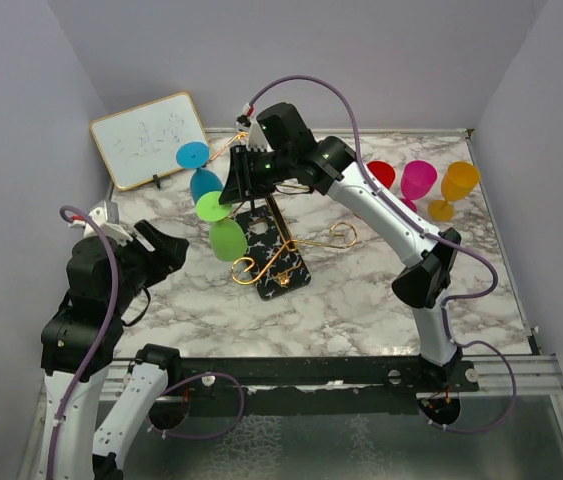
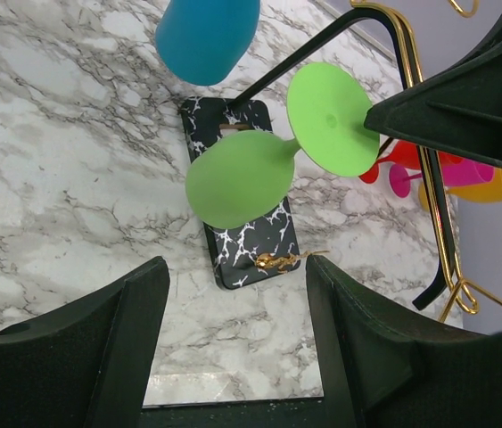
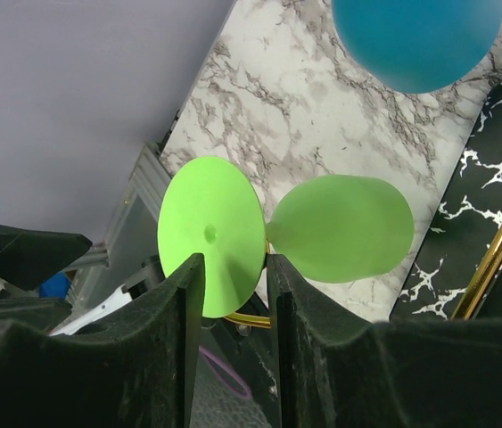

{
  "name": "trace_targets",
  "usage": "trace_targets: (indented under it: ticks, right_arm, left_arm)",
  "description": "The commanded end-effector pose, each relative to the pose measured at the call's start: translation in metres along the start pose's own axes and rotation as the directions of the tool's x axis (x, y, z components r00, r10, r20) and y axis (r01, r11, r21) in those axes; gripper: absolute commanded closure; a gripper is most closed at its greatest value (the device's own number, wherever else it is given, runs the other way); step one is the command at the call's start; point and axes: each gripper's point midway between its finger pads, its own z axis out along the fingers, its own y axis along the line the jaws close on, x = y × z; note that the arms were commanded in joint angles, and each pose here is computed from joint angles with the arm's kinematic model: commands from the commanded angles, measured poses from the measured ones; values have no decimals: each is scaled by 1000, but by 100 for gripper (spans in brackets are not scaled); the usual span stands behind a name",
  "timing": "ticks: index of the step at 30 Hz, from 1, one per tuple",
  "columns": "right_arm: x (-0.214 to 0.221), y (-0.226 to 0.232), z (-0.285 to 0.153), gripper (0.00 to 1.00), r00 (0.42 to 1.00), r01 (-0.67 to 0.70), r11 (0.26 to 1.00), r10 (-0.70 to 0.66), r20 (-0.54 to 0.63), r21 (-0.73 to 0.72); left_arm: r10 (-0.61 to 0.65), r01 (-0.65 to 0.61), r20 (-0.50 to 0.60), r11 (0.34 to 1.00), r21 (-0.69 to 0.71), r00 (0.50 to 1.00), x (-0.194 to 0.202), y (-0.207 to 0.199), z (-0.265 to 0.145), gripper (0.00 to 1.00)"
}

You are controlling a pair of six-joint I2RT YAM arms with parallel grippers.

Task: Take the wine glass off the wine glass rack

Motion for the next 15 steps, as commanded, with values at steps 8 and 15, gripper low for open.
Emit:
trace_targets:
  ticks: [8, 15]
  right_arm:
    - [-10, 31, -5, 68, 998, 32, 997, -27, 58, -75]
    - [-11, 39, -6, 69, 997, 37, 995, -30, 70, -94]
  left_arm:
    - [5, -4, 11, 1000, -27, 1000, 3, 8, -1, 35]
    - [2, -2, 8, 1000, -21, 1000, 4, 8, -1, 35]
